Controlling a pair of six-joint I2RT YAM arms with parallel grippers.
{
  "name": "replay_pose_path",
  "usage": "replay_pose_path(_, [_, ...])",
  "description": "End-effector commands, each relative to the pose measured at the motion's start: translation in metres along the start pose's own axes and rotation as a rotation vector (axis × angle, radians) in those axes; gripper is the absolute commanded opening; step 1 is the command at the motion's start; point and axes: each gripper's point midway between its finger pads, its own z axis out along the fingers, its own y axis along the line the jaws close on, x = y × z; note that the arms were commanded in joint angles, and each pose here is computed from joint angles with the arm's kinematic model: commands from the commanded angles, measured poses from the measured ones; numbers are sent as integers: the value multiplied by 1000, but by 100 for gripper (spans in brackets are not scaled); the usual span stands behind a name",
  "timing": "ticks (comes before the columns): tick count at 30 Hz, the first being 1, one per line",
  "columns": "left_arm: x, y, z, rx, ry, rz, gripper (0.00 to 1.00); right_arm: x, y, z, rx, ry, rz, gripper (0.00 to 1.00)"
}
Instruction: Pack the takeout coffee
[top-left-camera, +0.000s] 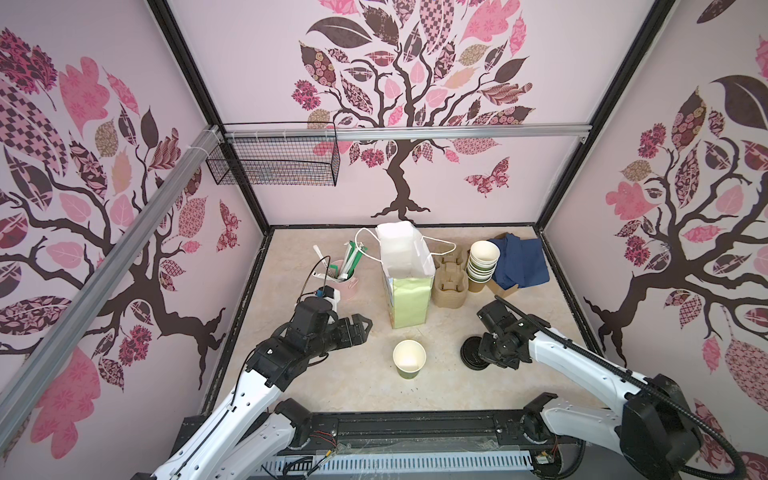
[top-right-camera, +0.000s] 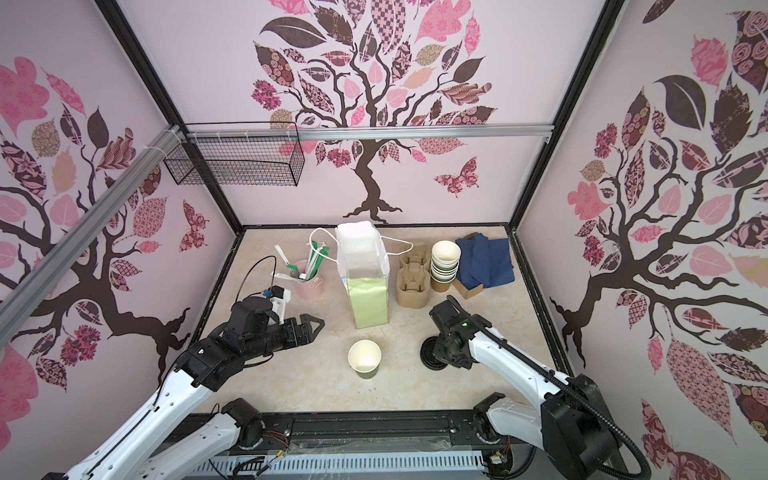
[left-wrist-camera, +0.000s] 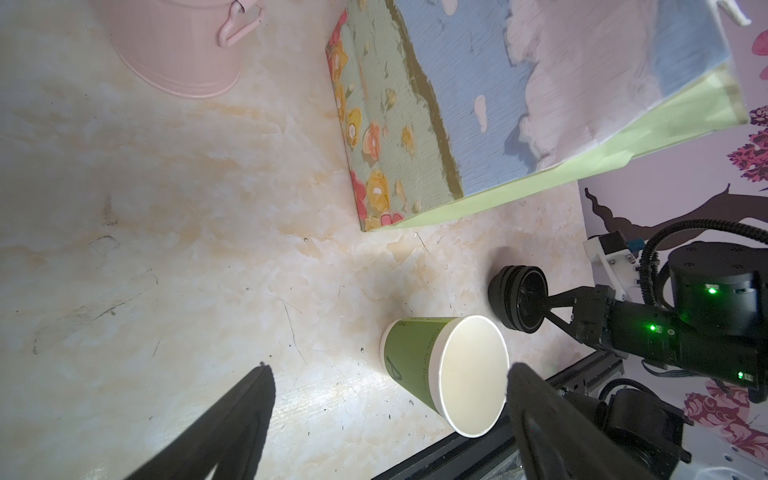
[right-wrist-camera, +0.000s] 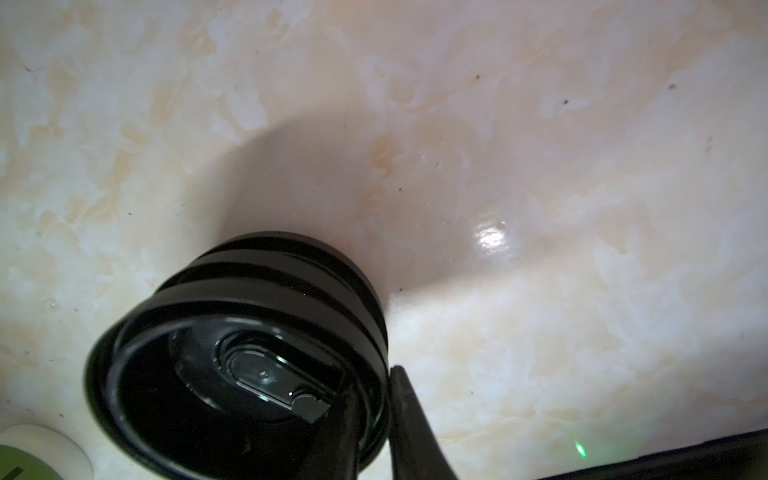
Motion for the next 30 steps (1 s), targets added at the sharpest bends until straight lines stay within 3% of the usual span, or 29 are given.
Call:
replay_pose_path(1, [-14,-11,-12,25,-46,17,91,-11,6,-10,2,-26,-12,19])
replay_pose_path(5, [-14,-11,-11,26,-45,19,91,-9,5,-10,8,-18,-18,21])
replay_pose_path(30, [-18,-13,-17,26,-73,28,91,-17,9,-19,11,-31,-27,14])
